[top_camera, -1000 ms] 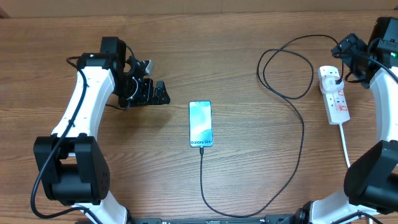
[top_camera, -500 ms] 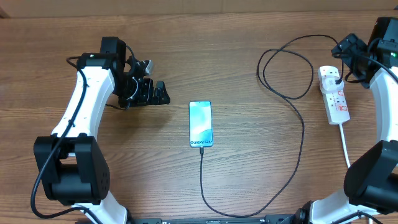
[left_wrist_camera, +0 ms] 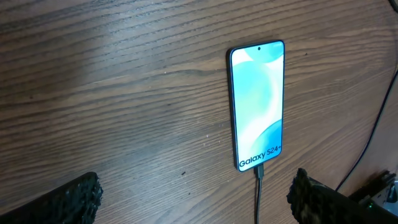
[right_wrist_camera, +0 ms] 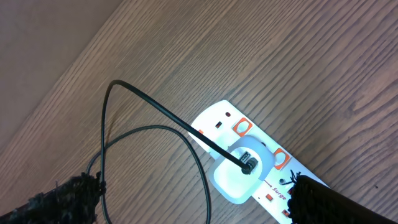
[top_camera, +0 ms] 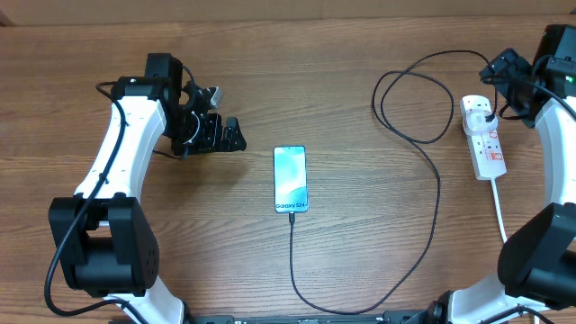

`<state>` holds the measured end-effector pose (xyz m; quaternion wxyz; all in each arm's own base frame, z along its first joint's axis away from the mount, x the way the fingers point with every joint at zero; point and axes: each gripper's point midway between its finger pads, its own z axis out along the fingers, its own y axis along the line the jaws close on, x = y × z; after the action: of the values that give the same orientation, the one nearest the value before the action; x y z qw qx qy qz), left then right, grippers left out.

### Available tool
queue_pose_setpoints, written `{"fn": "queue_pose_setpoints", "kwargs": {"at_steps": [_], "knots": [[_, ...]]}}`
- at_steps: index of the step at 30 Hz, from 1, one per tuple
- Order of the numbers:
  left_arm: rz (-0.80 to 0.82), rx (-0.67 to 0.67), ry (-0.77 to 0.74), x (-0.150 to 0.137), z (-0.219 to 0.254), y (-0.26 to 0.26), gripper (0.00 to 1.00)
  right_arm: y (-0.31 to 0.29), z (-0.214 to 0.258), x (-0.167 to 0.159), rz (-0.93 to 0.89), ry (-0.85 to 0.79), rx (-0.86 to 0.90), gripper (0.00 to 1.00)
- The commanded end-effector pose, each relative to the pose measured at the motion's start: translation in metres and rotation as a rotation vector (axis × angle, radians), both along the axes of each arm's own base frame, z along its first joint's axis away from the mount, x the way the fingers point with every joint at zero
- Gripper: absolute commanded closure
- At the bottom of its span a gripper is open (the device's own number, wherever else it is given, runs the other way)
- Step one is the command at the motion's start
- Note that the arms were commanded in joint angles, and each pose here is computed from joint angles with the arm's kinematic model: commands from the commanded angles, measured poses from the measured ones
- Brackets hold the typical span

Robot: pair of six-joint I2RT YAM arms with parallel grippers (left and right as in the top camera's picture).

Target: Plug charger to phone and switch on socket

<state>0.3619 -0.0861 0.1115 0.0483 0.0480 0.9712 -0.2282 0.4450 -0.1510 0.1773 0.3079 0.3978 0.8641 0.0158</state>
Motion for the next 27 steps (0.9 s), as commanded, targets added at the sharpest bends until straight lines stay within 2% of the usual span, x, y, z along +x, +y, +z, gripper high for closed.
{"fn": "queue_pose_setpoints", "kwargs": {"at_steps": [1,18,27], "knots": [[0.011,0.0,-0.021,0.001,0.008,0.0,0.0,-0.003,0.017,-0.001,-0.01,-0.038,-0.019,0.0],[0.005,0.0,-0.03,0.0,0.012,-0.002,0.0,-0.003,0.017,-0.001,-0.01,-0.038,-0.019,0.0],[-0.087,-0.009,-0.126,-0.012,0.045,-0.035,0.0,-0.003,0.017,-0.001,-0.01,-0.038,-0.019,0.0]]}}
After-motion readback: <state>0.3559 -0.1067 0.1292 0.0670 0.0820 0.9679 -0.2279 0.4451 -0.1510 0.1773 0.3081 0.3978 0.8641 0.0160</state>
